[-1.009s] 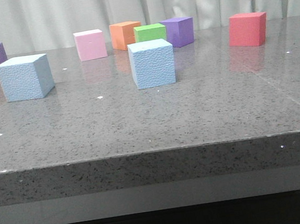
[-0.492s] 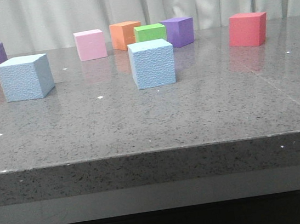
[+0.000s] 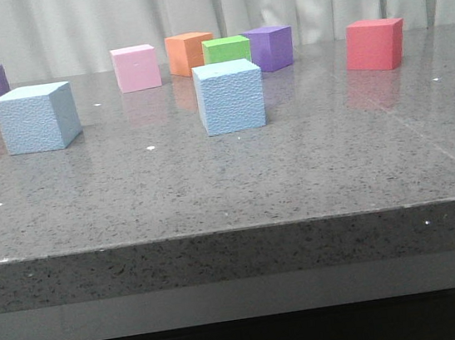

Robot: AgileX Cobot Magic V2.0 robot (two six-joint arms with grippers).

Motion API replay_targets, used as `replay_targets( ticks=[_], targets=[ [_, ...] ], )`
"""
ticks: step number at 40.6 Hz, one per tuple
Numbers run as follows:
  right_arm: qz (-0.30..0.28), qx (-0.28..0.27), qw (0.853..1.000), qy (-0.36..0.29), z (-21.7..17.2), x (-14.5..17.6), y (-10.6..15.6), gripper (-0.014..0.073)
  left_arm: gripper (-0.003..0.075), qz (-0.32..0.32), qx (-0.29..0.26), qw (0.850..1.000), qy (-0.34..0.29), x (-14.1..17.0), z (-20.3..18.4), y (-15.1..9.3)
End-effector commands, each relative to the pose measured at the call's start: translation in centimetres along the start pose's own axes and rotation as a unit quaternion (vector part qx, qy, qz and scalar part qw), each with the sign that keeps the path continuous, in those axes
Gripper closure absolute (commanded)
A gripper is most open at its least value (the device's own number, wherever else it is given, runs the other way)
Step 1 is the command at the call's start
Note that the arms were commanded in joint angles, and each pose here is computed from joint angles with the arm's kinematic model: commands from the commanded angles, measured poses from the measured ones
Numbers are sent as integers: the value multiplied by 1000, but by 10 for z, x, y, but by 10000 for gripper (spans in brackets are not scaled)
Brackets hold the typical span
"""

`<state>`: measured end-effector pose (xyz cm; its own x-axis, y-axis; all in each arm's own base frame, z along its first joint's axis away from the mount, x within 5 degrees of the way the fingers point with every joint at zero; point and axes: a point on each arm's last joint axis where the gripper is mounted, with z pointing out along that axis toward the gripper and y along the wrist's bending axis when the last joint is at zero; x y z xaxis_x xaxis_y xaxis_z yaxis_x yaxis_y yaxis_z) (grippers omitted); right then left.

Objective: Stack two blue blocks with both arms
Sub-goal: 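Lower the cube onto the table center, open right gripper, withdraw, then lower the left gripper and grasp the other light blue cube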

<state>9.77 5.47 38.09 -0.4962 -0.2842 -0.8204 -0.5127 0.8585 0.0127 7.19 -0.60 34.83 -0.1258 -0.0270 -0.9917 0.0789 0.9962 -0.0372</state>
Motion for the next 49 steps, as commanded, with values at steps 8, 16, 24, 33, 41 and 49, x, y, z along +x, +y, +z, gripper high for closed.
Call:
replay_targets(
  ticks=[8,16,24,33,41,49],
  targets=[
    [-1,2,999,-41,-6,-10,0,-20,171,44,81,995,27,-27,17,-17],
    [-1,2,999,-41,-6,-10,0,-20,171,120,159,977,71,-41,42,-42],
    [-1,2,999,-41,-6,-10,0,-20,170,168,168,961,140,-51,92,-70],
    [-1,2,999,-41,-6,-10,0,-20,164,165,87,959,216,-61,166,-88],
    [-1,2,999,-41,-6,-10,0,-20,27,176,10,938,300,-57,231,-101],
    [-1,2,999,-41,-6,-10,0,-20,28,147,-22,923,356,-42,288,-104]
  ],
)
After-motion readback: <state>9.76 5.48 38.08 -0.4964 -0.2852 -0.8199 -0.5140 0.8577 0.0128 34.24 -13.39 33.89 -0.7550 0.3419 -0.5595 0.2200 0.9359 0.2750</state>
